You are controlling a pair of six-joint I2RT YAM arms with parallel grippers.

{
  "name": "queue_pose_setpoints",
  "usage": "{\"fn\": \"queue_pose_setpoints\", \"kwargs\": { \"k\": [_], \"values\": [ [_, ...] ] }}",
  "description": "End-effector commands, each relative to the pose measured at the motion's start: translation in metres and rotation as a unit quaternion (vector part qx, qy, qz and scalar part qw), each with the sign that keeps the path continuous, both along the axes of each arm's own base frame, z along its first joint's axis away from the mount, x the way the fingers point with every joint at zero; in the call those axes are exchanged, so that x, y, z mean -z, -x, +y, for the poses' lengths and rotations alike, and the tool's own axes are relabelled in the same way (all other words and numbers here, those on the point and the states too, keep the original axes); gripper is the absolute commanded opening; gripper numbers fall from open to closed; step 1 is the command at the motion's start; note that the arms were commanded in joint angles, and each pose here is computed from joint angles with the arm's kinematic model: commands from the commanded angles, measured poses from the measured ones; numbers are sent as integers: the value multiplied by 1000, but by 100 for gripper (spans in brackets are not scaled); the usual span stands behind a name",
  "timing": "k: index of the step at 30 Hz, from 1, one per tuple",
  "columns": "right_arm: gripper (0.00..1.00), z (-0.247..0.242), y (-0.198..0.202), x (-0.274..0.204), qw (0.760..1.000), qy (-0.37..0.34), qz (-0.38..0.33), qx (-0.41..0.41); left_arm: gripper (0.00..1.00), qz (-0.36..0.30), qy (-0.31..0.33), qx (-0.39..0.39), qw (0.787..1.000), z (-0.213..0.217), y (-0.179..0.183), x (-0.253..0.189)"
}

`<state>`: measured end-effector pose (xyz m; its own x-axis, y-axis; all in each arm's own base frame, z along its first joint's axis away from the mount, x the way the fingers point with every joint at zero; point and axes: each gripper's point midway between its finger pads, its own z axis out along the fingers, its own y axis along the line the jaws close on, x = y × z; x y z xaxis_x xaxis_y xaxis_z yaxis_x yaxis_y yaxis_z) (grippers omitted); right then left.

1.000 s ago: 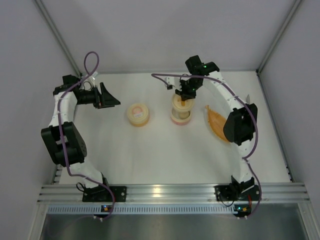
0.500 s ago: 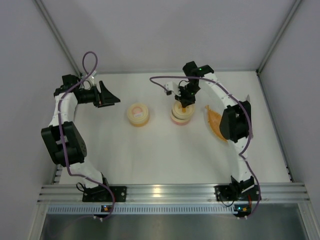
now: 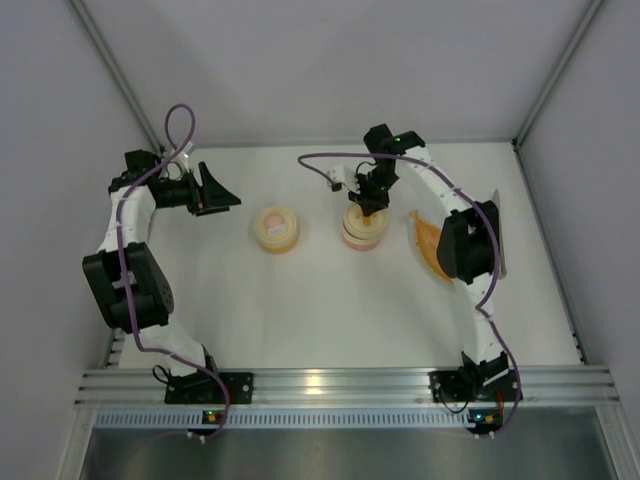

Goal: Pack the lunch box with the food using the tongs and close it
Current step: Close the box lid on the packing box.

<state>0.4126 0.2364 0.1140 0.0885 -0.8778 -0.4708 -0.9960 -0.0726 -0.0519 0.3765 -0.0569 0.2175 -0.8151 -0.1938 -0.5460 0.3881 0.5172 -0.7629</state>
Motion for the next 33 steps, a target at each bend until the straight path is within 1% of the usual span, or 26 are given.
{"fn": "queue_pose_setpoints", "kwargs": {
  "k": [1, 33],
  "values": [
    [0, 12, -1, -9, 1000, -15, -9, -14, 98, -18, 13, 10, 1000, -1, -3, -3],
    [0, 22, -2, 3, 1000, -15, 1, -17, 98, -6, 16, 14, 1000, -2, -1, 5]
  ]
}}
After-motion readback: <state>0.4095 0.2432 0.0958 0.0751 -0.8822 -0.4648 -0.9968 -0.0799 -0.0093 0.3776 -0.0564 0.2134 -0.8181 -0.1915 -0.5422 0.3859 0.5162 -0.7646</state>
